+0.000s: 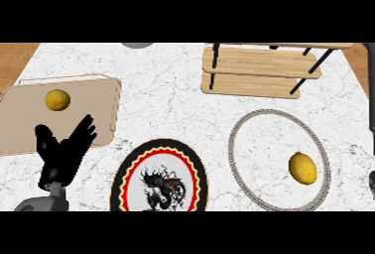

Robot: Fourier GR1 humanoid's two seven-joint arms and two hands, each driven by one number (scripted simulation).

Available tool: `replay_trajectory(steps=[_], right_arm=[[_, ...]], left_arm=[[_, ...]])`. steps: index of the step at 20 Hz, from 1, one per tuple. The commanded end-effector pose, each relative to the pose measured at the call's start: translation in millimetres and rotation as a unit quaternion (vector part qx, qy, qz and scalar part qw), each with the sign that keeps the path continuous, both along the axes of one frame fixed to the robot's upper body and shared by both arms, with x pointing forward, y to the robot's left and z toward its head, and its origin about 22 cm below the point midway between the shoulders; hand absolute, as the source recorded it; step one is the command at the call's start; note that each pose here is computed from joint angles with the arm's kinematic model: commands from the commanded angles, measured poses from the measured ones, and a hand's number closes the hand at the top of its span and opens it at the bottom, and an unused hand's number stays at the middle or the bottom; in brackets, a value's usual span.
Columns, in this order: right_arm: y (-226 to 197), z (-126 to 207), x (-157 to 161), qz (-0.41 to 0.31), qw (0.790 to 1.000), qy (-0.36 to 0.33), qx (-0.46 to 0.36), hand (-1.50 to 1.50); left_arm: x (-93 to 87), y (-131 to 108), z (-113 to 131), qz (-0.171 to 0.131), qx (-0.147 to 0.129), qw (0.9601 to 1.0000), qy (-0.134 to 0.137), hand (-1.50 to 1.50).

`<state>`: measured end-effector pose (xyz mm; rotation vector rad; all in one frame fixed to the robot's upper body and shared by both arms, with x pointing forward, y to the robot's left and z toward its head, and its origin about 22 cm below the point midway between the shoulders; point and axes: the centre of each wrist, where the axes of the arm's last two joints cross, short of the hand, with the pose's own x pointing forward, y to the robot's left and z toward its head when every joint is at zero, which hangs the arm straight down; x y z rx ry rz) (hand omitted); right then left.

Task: Pick the bell pepper from the placemat and place it in the tiered shelf

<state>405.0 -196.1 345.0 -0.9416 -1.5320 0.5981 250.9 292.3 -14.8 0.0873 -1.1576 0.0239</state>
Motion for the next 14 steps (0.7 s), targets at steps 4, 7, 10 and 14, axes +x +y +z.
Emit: replay_trajectory(steps=[4, 7, 10, 14], right_arm=[[16, -20, 23, -0.005, 1.0, -0.002, -0.003, 1.5], [-7, -20, 38, -0.01, 1.0, -0.005, -0.018, 1.5], [-1, -45, 48, -0.006, 1.0, -0.023, -0.019, 1.5], [-5, -50, 55, 0.018, 1.0, -0.021, -0.004, 1.5]], left_arm=[[-10.2, -5, -18, 0.008, -0.001, 0.9998, 0.02, 0.0], [-3.4, -5, -5, 0.0, -0.009, 0.9998, 0.02, 0.0], [1.5, -9, -1, -0.002, -0.014, 0.9997, 0.019, 0.0], [3.9, -6, -11, -0.002, -0.001, 0.9998, 0.022, 0.0]])
